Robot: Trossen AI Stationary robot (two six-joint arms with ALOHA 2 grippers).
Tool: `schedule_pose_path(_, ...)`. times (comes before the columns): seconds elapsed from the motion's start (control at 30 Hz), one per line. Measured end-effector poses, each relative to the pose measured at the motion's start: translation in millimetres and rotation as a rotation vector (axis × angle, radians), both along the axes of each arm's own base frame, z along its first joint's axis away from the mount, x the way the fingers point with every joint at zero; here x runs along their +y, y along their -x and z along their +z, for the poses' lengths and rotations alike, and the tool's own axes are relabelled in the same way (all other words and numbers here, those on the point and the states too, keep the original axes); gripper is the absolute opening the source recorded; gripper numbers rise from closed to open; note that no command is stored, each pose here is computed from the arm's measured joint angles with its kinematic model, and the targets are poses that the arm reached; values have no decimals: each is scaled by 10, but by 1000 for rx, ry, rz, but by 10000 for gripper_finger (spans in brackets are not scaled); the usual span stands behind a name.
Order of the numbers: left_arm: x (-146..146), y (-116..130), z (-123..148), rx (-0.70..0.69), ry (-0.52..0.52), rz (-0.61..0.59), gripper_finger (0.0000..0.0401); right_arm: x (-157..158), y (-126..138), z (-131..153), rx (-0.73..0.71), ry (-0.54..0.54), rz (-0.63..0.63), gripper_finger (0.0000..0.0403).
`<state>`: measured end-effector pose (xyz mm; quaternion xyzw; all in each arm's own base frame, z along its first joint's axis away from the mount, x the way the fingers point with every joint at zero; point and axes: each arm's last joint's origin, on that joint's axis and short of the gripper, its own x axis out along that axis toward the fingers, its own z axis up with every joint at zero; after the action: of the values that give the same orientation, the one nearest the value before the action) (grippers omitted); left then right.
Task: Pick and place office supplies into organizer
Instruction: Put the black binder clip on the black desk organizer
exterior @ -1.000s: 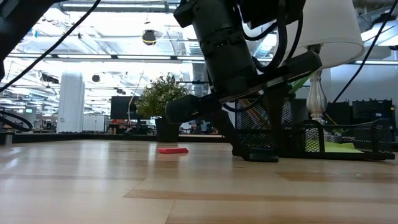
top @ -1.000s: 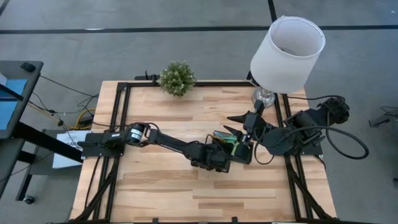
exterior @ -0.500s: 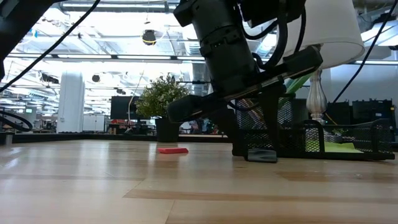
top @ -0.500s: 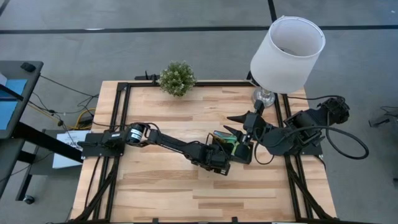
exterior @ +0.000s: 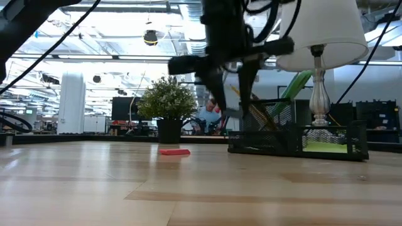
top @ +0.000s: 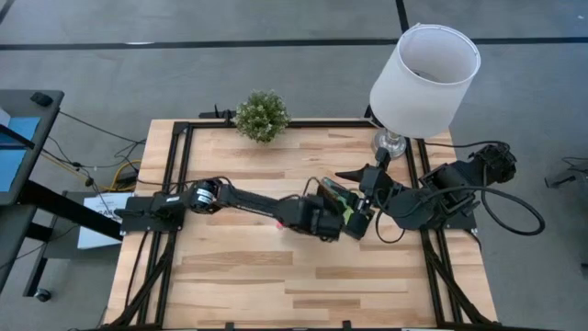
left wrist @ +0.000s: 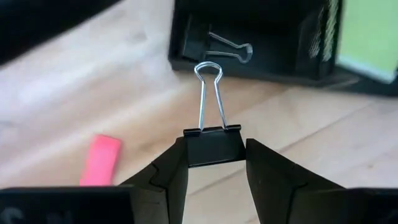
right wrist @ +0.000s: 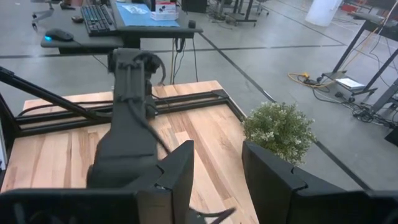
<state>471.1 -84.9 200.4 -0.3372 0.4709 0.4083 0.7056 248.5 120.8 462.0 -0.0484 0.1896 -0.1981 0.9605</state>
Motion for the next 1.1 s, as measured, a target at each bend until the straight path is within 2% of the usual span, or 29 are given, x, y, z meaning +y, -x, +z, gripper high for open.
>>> schedule_pose_path(0.2, 142, -89, 237, -73, -86, -33, 127, 0, 0, 0, 0, 0, 0, 129)
schedule_pose_path(0.47, 432, -166, 237, -84, -98, -48, 127, 0, 0, 1, -1, 0, 0, 129)
schedule_pose_path(0.63, 473, -208, 122, -110, -98, -43, 127, 0, 0, 1, -1, 0, 0, 129)
schedule_pose_path(0.9, 529, -283, -91, -184, -91, -32, 153, 0, 0, 1, -1, 0, 0, 129)
schedule_pose_path(1.1, 632, -309, -130, -200, -69, -45, 157, 0, 0, 1, -1, 0, 0, 129)
